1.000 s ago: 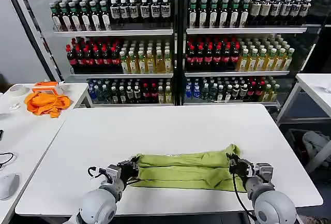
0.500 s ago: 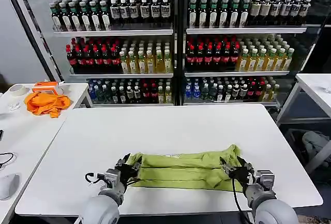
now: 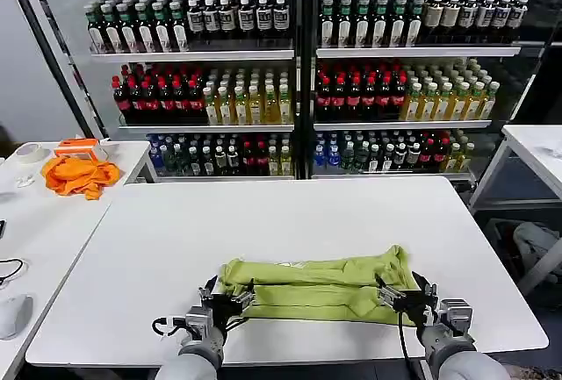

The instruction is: Fold and organize the clothes.

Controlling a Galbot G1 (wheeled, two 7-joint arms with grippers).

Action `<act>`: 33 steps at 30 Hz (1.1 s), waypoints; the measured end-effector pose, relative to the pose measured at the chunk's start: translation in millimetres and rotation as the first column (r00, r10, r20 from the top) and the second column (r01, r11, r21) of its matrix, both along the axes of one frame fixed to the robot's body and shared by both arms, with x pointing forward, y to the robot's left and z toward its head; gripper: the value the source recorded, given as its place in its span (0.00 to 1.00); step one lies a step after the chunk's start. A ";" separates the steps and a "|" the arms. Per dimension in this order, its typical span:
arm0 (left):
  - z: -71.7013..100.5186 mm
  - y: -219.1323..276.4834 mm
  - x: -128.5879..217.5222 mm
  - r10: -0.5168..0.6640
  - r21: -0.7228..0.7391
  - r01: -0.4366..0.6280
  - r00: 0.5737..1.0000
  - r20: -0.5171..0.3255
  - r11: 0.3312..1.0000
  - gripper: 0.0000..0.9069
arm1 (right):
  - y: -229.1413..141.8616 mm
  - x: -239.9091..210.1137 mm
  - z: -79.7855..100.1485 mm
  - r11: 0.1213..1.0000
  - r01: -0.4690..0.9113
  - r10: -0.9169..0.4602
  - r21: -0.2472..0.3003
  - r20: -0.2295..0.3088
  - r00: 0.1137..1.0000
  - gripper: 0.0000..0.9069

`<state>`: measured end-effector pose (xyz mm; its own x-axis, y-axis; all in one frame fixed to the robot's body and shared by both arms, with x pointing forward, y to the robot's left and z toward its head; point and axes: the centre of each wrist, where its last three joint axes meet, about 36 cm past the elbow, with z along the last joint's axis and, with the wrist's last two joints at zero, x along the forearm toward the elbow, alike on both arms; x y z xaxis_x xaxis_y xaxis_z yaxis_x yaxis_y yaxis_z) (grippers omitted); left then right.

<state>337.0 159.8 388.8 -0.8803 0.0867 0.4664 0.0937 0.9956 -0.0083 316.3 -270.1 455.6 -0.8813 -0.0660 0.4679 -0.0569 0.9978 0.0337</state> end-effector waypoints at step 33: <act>-28.3 11.4 22.8 0.094 -0.120 -0.097 0.995 -0.034 0.988 0.02 | -3.4 7.5 1.8 1.000 -0.014 0.015 -0.024 0.022 1.000 1.00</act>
<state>359.8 171.1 360.5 -0.8738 0.0603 0.4826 -0.0040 0.9914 -0.1312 323.8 -273.5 457.4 -0.8906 -0.0681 0.4497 -0.0718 0.9974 0.0087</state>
